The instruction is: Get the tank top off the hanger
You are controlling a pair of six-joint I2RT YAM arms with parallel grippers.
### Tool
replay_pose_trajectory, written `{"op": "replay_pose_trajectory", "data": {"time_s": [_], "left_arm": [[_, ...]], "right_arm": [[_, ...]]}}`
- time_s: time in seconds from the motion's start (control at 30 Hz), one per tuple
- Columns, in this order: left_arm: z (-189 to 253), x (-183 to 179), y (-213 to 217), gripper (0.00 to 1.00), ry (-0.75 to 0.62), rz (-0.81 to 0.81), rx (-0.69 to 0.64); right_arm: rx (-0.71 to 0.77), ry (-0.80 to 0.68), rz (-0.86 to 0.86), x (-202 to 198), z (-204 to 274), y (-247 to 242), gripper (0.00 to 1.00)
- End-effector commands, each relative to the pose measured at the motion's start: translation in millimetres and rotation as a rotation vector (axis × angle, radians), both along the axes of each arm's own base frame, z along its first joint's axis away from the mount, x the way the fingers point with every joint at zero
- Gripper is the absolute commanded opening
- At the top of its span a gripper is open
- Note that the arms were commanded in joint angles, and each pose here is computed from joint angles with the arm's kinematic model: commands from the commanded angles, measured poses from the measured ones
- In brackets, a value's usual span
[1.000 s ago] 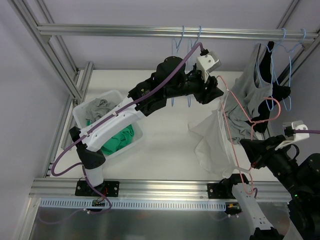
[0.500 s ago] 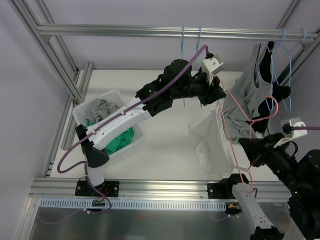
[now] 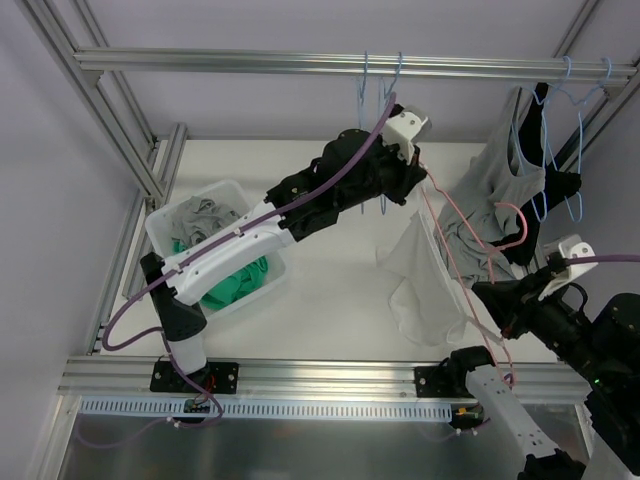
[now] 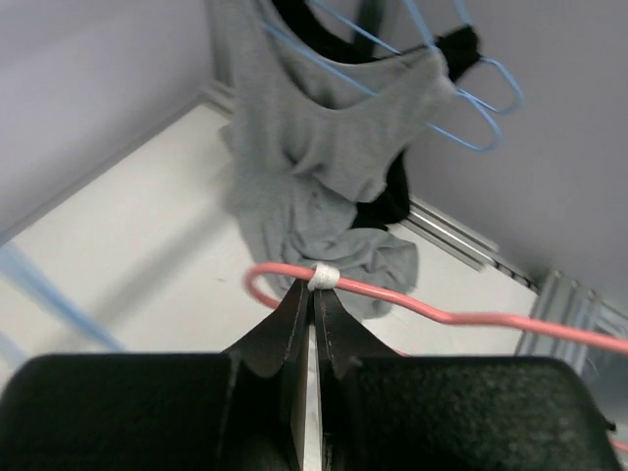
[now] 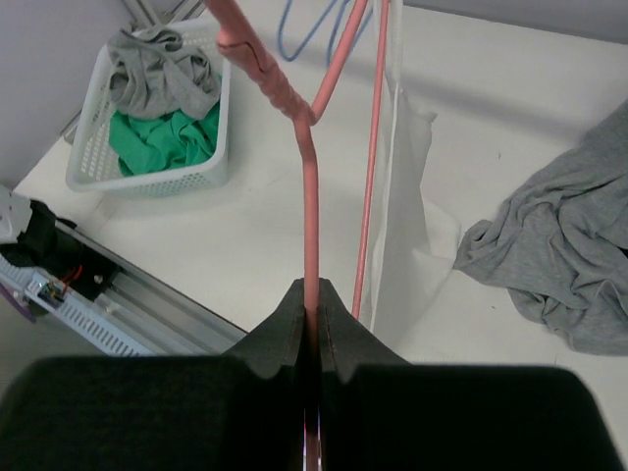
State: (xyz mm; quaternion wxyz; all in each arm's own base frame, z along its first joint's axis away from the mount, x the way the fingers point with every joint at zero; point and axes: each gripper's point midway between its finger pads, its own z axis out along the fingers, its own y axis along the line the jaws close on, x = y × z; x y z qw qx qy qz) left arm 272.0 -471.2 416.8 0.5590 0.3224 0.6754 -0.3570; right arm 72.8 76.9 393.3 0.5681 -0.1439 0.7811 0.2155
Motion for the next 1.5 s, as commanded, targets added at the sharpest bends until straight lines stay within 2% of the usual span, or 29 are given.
{"op": "replay_pose_trajectory", "data": {"time_s": [0.0, 0.33, 0.53, 0.63, 0.73, 0.77, 0.8, 0.83, 1.1, 1.23, 1.37, 1.4, 1.47], "left_arm": [[52, 22, 61, 0.00, -0.033, 0.297, -0.129], [43, 24, 75, 0.00, 0.027, 0.330, -0.151], [45, 7, 54, 0.00, 0.083, 0.185, -0.186], [51, -10, 39, 0.00, 0.081, 0.048, -0.188], [55, -27, 26, 0.14, 0.076, -0.072, -0.192], [55, -30, 24, 0.14, 0.072, -0.096, -0.195], [56, -33, 21, 0.13, 0.078, -0.119, -0.199], [55, -34, 20, 0.00, 0.080, -0.125, -0.201], [55, -41, 15, 0.00, 0.083, -0.176, -0.215], [52, -39, 15, 0.00, 0.076, -0.168, -0.217], [57, -37, 19, 0.08, 0.070, -0.144, -0.242], [57, -36, 19, 0.07, 0.071, -0.136, -0.244], [56, -31, 21, 0.00, 0.069, -0.107, -0.248]], "right_arm": [[-0.076, -0.089, 0.116, -17, -2, 0, 0.00], [-0.112, -0.139, 0.136, -31, -5, -12, 0.00], [-0.075, -0.239, 0.169, -49, 12, -11, 0.00], [-0.069, -0.226, 0.168, -52, 12, -12, 0.00], [-0.073, -0.202, 0.134, -46, 9, -16, 0.00], [-0.071, -0.201, 0.131, -46, 8, -16, 0.00], [-0.070, -0.196, 0.129, -46, 8, -16, 0.00], [-0.069, -0.194, 0.129, -45, 8, -16, 0.00], [-0.066, -0.199, 0.114, -45, 11, -18, 0.00], [-0.093, -0.151, 0.092, -41, 2, -21, 0.00], [-0.097, -0.126, 0.110, -39, -4, -18, 0.00], [-0.095, -0.126, 0.116, -39, -3, -17, 0.00], [-0.089, -0.130, 0.120, -40, -1, -16, 0.00]]}}
